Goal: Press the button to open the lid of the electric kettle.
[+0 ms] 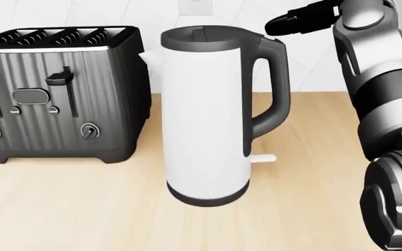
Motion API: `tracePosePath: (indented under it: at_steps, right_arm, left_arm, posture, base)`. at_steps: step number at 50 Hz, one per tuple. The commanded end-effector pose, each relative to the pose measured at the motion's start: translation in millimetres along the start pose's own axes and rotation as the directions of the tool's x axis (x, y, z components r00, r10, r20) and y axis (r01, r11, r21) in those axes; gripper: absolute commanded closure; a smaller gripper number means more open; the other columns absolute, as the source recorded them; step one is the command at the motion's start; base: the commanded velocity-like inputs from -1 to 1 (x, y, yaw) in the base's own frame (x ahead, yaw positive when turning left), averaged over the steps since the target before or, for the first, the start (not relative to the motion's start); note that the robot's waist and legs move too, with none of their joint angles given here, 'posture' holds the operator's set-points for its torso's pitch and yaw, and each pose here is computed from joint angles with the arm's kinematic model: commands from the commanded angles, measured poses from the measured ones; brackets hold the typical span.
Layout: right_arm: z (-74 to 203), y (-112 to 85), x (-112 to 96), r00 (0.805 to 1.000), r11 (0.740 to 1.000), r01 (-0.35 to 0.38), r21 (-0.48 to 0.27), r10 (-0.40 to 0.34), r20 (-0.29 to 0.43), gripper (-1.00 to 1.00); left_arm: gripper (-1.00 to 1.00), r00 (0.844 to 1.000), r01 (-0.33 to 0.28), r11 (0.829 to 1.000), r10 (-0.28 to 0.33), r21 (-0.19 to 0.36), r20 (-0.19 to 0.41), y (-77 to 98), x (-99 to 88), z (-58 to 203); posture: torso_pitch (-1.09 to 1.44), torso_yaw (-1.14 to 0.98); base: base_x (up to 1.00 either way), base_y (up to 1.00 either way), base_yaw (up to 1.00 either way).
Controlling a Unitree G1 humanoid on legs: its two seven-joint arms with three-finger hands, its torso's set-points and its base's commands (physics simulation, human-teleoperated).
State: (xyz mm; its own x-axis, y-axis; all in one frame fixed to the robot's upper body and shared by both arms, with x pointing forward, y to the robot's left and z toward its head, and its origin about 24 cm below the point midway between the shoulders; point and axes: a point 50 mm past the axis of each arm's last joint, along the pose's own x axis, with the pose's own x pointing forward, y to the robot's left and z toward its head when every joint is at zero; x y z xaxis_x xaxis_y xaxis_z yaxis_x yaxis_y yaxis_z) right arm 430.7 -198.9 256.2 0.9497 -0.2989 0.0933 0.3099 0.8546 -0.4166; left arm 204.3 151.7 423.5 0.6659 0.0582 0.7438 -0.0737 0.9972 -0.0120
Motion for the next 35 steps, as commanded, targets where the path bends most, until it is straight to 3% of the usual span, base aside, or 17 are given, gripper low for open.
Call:
tracePosePath:
  at_steps: [1, 35]
  right_arm:
    - [27.6, -9.7, 0.1, 0.995, 0.999, 0.032, 0.022, -0.034, 0.098, -1.00]
    - [21.7, -12.0, 0.8, 0.996, 0.999, 0.046, 0.014, -0.047, 0.081, -1.00]
  left_arm:
    - [-1.00, 1.000, -0.013, 1.000, 0.013, -0.008, 0.022, 1.7, 2.7, 5.3]
    - [-1.00, 1.000, -0.010, 1.000, 0.010, -0.007, 0.023, 1.3, 1.5, 5.2]
  posture:
    - [-0.57, 0.00]
    - [-0.57, 0.00]
  base:
    - [0.00, 0.00, 0.00]
    - [0.00, 0.00, 0.00]
